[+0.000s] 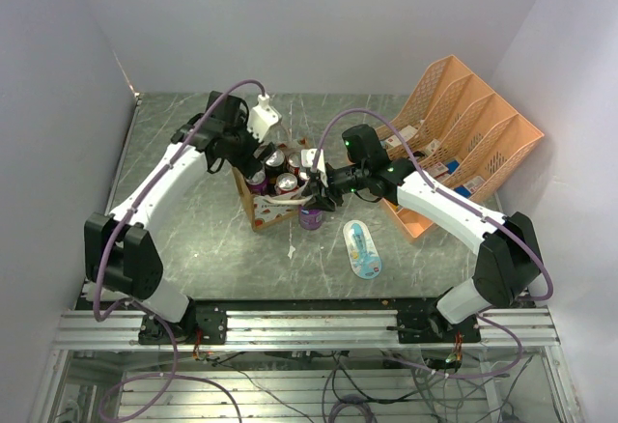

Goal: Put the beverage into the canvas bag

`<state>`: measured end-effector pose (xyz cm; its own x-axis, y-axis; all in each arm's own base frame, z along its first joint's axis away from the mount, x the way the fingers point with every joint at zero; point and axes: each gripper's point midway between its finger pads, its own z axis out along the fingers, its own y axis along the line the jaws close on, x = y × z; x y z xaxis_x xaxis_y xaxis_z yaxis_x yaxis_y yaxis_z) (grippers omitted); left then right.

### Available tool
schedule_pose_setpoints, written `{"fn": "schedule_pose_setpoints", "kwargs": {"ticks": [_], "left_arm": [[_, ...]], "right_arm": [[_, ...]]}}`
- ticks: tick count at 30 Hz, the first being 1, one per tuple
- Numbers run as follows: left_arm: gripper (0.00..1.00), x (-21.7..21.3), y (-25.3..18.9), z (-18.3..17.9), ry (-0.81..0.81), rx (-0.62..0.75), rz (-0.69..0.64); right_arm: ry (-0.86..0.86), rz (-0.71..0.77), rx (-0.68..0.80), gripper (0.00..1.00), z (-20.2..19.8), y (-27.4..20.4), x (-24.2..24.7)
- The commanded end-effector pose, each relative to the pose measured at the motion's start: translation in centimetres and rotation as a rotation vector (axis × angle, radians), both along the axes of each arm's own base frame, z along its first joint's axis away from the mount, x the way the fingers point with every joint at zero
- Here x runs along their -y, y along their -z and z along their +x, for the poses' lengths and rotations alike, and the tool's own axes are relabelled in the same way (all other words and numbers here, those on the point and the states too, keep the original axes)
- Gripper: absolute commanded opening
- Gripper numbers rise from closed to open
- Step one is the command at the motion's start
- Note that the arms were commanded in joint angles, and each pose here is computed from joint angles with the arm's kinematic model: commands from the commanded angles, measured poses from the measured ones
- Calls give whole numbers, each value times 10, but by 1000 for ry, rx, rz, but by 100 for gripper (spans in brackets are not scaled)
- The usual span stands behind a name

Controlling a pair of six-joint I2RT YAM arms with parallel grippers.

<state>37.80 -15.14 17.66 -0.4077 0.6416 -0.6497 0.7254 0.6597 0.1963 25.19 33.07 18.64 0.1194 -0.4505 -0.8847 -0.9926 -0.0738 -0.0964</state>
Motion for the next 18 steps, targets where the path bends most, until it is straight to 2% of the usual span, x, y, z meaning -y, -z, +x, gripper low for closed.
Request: {"fn": "schedule_pose_setpoints", "kwargs": {"ticks": [1,7,10,13,15,18], "left_arm": [[92,0,-44,1,-18,73,-53],[96,-2,-76,-8,-36,146,-100],[100,-4,-93,-16,-40,198,-131],[99,-6,-107,-27,-30,237,-156],[99,-4,-116,-36,-1,258,-179],[99,6,-127,-54,93,279,-221]], "right_arm": [[0,16,1,41,-2,-7,-2],[16,40,0,57,-2,-16,-3],[28,45,15,69,-1,-23,-2],[45,58,48,79,1,-34,1],[61,66,76,87,2,-42,4],[86,85,103,93,6,-55,10]]}}
